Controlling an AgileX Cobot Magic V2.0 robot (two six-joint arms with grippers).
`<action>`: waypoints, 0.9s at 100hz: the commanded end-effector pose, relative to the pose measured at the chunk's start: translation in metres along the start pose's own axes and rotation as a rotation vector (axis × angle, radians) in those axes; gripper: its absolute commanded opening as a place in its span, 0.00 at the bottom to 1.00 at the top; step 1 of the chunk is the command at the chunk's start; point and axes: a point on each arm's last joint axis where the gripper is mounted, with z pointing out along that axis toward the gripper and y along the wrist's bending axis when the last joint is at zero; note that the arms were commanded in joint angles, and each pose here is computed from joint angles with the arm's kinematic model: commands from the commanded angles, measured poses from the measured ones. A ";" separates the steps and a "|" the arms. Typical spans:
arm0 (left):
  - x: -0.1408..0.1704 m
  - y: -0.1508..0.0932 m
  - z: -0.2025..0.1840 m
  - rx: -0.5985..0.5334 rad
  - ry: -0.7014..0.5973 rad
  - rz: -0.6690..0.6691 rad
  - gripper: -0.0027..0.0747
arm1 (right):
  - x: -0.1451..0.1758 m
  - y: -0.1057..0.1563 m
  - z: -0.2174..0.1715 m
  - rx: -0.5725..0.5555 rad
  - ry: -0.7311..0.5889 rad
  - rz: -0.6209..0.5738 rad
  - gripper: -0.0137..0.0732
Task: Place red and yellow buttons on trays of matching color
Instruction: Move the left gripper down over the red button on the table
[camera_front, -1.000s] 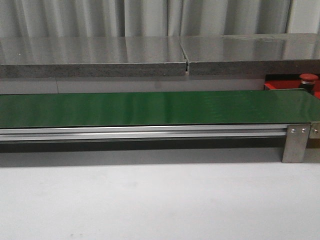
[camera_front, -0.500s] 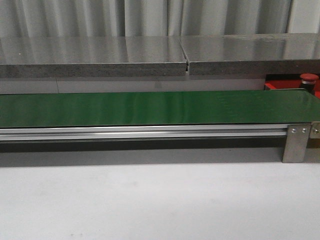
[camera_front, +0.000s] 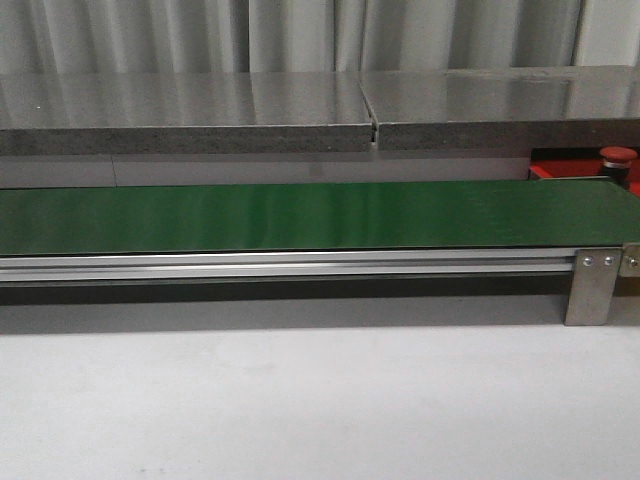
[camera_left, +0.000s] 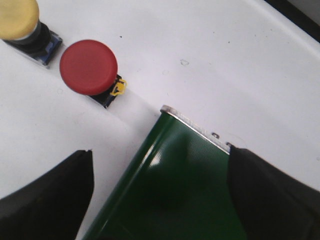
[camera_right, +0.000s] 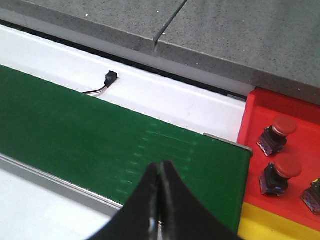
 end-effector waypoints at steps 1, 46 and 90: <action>-0.023 -0.002 -0.029 0.025 -0.112 -0.007 0.74 | -0.016 -0.001 -0.010 0.034 -0.088 -0.008 0.08; -0.037 0.033 -0.005 -0.023 -0.079 -0.106 0.74 | -0.016 -0.001 -0.010 0.034 -0.089 -0.008 0.08; -0.049 0.037 0.033 -0.005 -0.044 -0.160 0.74 | -0.017 -0.002 -0.010 0.036 -0.091 -0.007 0.08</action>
